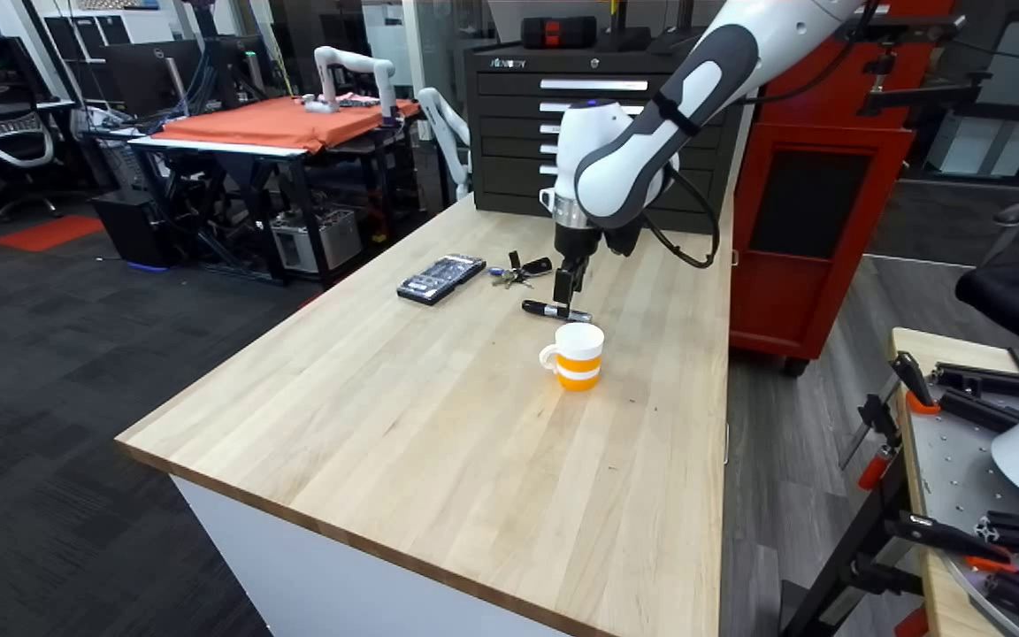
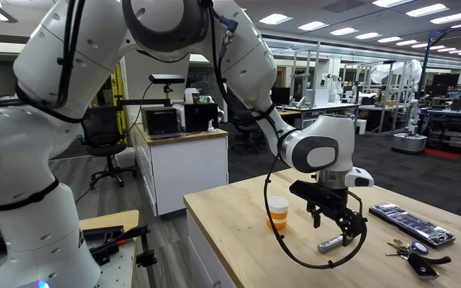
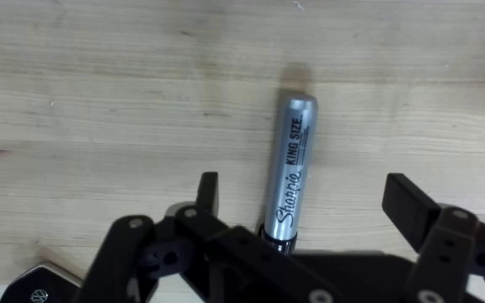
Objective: Put the marker in the mug
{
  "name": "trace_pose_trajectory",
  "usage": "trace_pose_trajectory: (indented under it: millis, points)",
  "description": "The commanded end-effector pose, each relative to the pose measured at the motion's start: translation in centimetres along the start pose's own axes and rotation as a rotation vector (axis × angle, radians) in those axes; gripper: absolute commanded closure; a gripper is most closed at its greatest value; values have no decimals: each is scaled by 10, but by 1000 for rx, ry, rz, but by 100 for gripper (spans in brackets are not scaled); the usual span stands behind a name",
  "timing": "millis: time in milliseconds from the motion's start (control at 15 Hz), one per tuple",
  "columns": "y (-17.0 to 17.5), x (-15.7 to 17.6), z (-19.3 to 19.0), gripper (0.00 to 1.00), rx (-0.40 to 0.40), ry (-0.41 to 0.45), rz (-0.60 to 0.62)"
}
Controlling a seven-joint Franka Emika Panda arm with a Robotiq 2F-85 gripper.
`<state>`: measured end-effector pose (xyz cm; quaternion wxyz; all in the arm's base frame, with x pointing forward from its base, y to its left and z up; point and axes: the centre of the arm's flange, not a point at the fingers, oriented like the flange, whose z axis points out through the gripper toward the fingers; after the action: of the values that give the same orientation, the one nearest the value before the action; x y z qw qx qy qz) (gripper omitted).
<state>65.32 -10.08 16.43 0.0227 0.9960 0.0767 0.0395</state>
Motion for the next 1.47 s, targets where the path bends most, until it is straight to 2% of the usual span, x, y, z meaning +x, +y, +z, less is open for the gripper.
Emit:
trace_pose_trajectory:
  millis: [0,733,800,867,1000,1400]
  points:
    - [8,6,7,0,14,6,-7]
    - [4,-5,19,0,31,-18,6]
    - [4,-6,19,3,33,-19,6]
    - [4,-7,19,26,32,-19,8]
    - [5,-8,17,30,31,-16,11]
    - [10,-16,13,69,46,-5,47]
